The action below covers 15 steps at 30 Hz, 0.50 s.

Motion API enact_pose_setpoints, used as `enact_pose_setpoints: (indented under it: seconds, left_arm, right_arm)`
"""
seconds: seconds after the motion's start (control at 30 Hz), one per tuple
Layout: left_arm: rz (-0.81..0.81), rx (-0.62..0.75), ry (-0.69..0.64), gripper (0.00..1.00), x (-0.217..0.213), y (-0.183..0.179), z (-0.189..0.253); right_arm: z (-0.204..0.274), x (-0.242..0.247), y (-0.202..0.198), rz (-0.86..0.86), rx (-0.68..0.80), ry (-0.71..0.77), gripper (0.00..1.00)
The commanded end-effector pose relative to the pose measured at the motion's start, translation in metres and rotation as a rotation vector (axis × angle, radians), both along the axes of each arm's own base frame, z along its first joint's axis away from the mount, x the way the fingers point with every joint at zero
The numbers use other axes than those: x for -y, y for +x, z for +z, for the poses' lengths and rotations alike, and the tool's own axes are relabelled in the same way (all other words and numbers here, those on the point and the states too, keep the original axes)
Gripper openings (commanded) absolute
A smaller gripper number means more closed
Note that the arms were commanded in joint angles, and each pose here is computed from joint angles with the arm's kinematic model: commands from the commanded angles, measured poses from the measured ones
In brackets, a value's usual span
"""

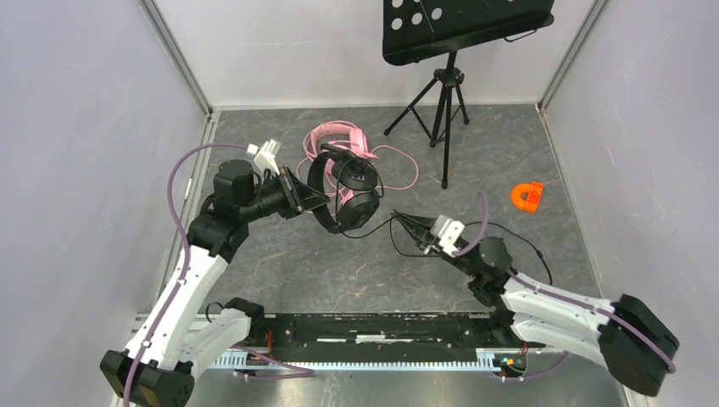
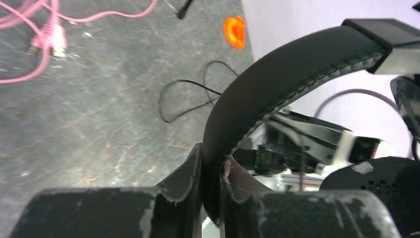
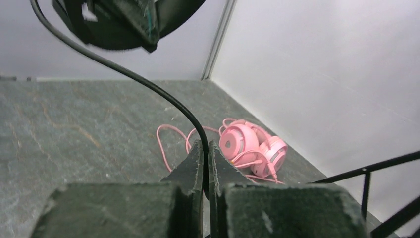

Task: Wrap the headphones
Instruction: Wrap the headphones cable around the headphones.

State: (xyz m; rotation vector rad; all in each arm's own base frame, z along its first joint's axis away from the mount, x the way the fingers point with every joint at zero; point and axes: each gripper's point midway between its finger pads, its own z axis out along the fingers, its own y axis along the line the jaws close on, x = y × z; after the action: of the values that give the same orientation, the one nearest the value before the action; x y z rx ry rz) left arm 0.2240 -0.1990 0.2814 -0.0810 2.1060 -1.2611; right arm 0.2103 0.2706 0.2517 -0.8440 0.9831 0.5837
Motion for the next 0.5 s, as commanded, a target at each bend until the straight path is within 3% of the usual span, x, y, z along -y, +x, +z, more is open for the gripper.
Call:
enact_pose_setpoints:
  seconds: [0.0,0.1,0.2,0.33,0.4,0.43,0.47]
  left_arm:
    - [0.146,0.127,0.185,0.02,-0.031,0.022,0.017]
    - [0.256,0.122,0.322,0.02,-0.056,0.034,0.008]
    - [0.325,0.141,0.364,0.02,-0.07,0.038,0.011]
    - [0.345,0.189,0.367,0.02,-0.074,0.037,0.023]
    - [0.39,0.191,0.42,0.02,-0.086,0.039,0.021]
    - [0.408,0.191,0.448,0.02,-0.092,0.04,0.021]
    - [0.411,0.195,0.47,0.02,-0.095,0.04,0.021]
  right_arm:
    - [0.032,0.038,-0.002,-0.112,-0.056,0.195,0.0]
    - [0.039,0.074,0.01,-0.279,-0.11,0.27,0.0]
    - [0.038,0.113,0.025,-0.493,-0.158,0.31,0.0]
    - [0.01,0.146,0.047,-0.763,-0.29,0.227,0.0]
    - [-0.002,0.148,0.052,-0.808,-0.366,0.193,0.0]
    - [-0.006,0.141,0.052,-0.784,-0.398,0.169,0.04]
    - [-0.005,0.132,0.05,-0.738,-0.424,0.169,0.15]
